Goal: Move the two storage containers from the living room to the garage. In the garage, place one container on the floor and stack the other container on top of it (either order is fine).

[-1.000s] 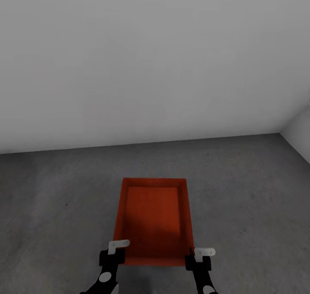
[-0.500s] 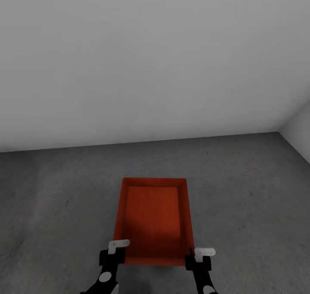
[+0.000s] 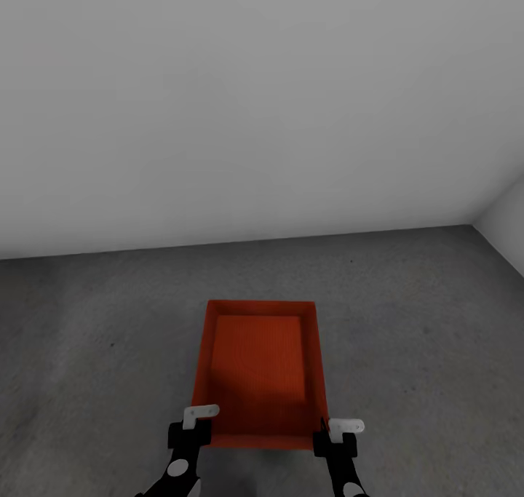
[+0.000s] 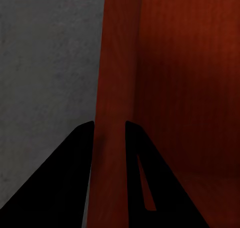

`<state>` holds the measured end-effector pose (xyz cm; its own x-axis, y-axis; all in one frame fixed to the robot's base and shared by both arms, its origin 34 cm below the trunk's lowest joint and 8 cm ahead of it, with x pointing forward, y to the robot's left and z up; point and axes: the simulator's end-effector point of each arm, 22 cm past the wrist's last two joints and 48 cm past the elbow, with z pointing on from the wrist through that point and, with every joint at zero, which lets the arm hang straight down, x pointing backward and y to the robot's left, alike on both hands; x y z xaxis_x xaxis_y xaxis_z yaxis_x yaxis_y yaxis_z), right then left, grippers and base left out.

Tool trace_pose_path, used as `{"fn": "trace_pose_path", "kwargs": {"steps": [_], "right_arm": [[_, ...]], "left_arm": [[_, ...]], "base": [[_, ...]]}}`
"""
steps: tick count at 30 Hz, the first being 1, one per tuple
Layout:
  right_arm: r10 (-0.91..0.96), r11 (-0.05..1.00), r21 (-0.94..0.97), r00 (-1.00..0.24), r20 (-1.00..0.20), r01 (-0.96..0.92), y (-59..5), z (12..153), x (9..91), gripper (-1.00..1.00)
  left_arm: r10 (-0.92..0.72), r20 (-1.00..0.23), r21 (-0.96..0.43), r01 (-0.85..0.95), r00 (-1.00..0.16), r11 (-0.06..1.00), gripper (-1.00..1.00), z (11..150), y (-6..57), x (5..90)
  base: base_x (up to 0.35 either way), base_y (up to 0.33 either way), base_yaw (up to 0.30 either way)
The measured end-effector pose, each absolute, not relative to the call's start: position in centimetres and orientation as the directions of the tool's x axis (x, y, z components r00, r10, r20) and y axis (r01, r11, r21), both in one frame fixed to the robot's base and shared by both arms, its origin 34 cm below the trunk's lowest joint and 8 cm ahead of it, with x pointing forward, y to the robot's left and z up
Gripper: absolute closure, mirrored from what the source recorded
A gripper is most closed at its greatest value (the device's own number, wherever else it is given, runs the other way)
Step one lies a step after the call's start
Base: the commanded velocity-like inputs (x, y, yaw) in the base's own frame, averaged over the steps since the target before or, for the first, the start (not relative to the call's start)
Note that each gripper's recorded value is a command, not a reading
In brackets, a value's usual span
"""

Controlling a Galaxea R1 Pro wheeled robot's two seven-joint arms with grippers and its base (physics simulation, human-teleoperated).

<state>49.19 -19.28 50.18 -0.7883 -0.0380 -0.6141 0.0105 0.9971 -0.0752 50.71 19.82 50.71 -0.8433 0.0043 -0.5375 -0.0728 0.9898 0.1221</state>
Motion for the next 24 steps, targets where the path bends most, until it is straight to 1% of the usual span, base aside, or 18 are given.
{"fn": "trace_pose_path", "kwargs": {"steps": [24], "right_arm": [[-0.039,0.997,-0.075,-0.79,-0.612,0.009,-19.28,50.13,49.09,1.0]], "left_arm": [[0.004,-0.535,0.122,-0.072,-0.845,0.99,1.0,50.64,19.81,50.59]], "base": [[0.01,0.0,0.0]]}}
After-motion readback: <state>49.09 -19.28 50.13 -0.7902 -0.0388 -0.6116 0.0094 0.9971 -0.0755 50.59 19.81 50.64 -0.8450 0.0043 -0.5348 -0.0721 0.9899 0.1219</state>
